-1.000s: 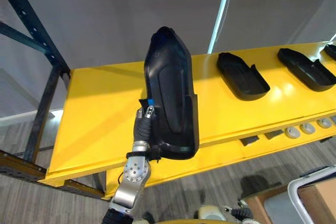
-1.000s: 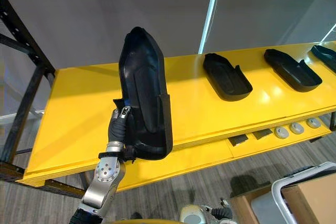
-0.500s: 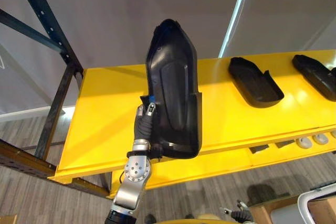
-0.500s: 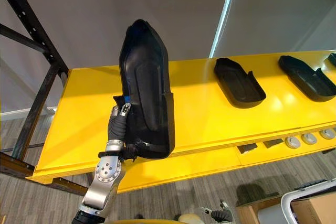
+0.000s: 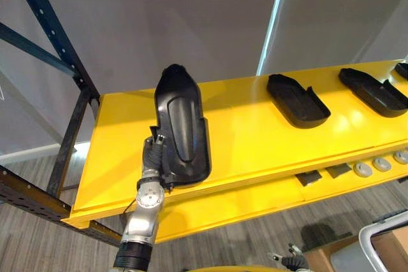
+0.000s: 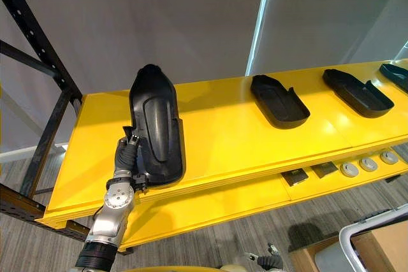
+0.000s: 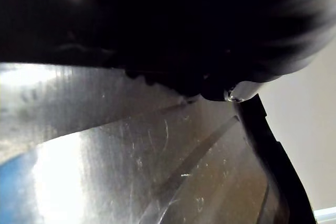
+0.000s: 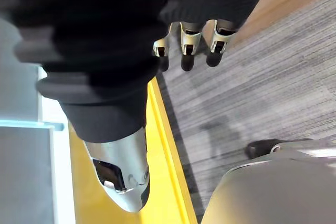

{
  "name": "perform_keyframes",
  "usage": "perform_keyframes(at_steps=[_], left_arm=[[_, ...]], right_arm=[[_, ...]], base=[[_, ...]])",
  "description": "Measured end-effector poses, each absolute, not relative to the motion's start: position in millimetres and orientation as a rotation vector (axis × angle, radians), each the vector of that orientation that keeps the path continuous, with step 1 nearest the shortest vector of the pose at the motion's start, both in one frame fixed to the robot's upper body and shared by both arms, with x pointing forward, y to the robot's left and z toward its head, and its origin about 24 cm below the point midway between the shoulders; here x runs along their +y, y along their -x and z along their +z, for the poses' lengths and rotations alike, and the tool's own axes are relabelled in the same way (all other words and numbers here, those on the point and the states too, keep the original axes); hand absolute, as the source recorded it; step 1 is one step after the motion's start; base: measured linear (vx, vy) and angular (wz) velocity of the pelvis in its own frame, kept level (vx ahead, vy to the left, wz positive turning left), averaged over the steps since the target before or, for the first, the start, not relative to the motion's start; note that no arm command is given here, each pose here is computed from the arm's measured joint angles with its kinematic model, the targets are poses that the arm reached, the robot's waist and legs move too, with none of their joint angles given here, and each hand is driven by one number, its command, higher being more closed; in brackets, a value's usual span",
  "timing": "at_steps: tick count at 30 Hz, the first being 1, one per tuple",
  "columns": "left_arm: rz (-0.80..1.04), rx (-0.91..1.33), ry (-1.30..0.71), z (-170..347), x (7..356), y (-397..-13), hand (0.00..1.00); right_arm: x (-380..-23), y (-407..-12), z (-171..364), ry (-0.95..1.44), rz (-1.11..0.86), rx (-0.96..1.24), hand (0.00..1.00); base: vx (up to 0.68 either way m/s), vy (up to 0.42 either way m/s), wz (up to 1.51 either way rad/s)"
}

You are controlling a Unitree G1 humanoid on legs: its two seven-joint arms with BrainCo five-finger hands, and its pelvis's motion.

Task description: Walk over and take plastic housings, then place them on the shelf

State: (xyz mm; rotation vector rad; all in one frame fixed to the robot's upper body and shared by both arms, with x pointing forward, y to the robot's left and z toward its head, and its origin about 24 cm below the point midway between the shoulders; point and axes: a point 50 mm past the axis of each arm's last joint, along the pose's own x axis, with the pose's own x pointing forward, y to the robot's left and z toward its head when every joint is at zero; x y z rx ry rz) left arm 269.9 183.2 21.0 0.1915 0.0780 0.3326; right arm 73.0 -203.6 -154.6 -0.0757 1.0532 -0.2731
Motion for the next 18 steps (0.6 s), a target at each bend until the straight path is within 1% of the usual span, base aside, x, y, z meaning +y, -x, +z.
perform_keyframes(at_steps=[7,10,11,18], left_arm=[[0.438,0.146,-0.203,16.5,201.2,-279.7,1.00],[0.447,0.150,-0.211,19.1,202.7,-288.3,1.00],[0.447,0.150,-0.213,19.8,203.1,-289.9,0.00],[0.435,0.153,-0.185,26.9,200.0,-308.1,0.00]], right_arm=[[-198.8,-69.5,-157.7,0.057,-0.253,1.082,0.00],[-198.2,-70.0,-157.8,0.055,-0.250,1.081,0.00],[-197.8,-70.2,-157.8,0.053,-0.250,1.081,0.00],[-196.8,-72.7,-158.3,0.052,-0.247,1.082,0.00]], base=[[0.01,0.032,-0.01],[0.05,0.023,-0.09],[0.05,0.007,-0.10],[0.04,-0.020,-0.06]])
